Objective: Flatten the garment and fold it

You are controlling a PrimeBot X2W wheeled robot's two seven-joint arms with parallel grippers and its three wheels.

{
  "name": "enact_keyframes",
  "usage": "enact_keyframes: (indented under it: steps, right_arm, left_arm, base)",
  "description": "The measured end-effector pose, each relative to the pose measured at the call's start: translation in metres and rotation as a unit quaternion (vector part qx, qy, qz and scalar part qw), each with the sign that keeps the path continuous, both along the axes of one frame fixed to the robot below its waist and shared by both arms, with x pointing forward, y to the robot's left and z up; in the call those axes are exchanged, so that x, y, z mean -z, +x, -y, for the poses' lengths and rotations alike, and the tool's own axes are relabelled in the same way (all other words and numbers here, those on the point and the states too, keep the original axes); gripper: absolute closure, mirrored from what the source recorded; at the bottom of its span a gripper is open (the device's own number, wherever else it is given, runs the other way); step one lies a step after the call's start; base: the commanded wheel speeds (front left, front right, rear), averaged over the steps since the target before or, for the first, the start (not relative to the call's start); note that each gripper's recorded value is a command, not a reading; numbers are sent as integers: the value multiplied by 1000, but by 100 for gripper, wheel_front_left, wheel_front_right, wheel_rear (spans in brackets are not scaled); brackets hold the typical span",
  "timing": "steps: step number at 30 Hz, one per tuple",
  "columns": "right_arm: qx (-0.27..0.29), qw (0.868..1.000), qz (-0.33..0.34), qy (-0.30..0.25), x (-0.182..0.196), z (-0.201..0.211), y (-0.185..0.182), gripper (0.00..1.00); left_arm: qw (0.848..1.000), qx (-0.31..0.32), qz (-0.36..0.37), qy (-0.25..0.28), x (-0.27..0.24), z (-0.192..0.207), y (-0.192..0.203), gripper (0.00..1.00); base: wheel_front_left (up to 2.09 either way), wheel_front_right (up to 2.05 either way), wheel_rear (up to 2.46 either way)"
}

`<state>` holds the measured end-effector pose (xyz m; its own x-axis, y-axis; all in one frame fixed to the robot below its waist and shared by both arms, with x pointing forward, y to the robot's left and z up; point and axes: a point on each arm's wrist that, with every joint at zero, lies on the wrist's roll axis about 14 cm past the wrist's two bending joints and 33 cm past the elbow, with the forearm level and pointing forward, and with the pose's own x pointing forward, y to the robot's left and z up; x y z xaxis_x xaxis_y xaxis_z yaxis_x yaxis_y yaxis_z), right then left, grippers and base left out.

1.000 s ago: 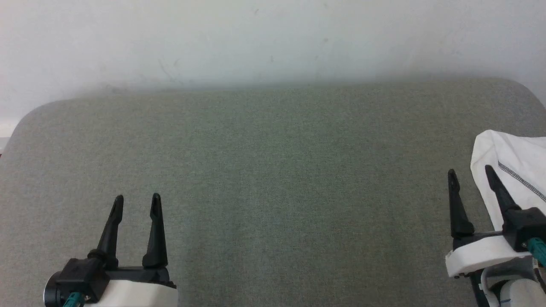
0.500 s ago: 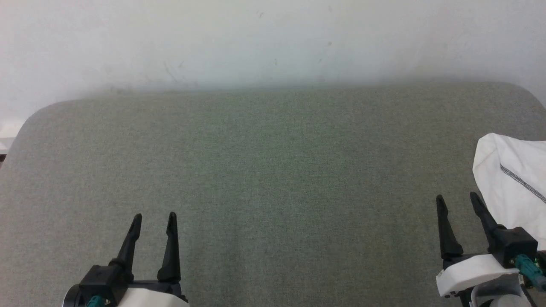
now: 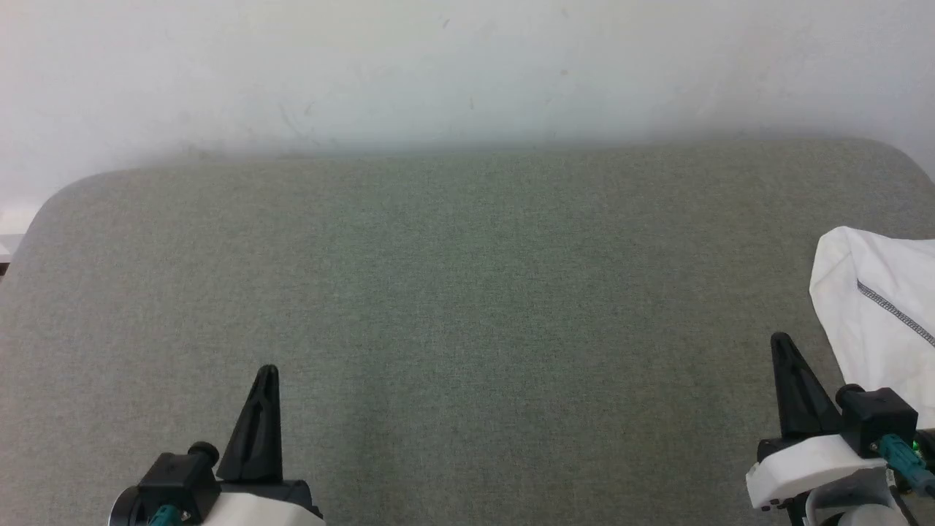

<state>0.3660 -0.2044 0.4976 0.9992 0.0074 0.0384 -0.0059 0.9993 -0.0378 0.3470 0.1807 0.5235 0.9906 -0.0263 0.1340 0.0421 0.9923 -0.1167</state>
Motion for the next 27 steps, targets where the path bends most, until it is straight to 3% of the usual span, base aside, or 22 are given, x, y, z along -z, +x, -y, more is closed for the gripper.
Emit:
enact_keyframes:
  steps: [27]
  right_arm:
    - [-14,1000,-5,-2,-6,-10,3,100]
  left_arm:
    - [1000,0,-21,14,4,1,2,100]
  base:
    - [0,0,0]
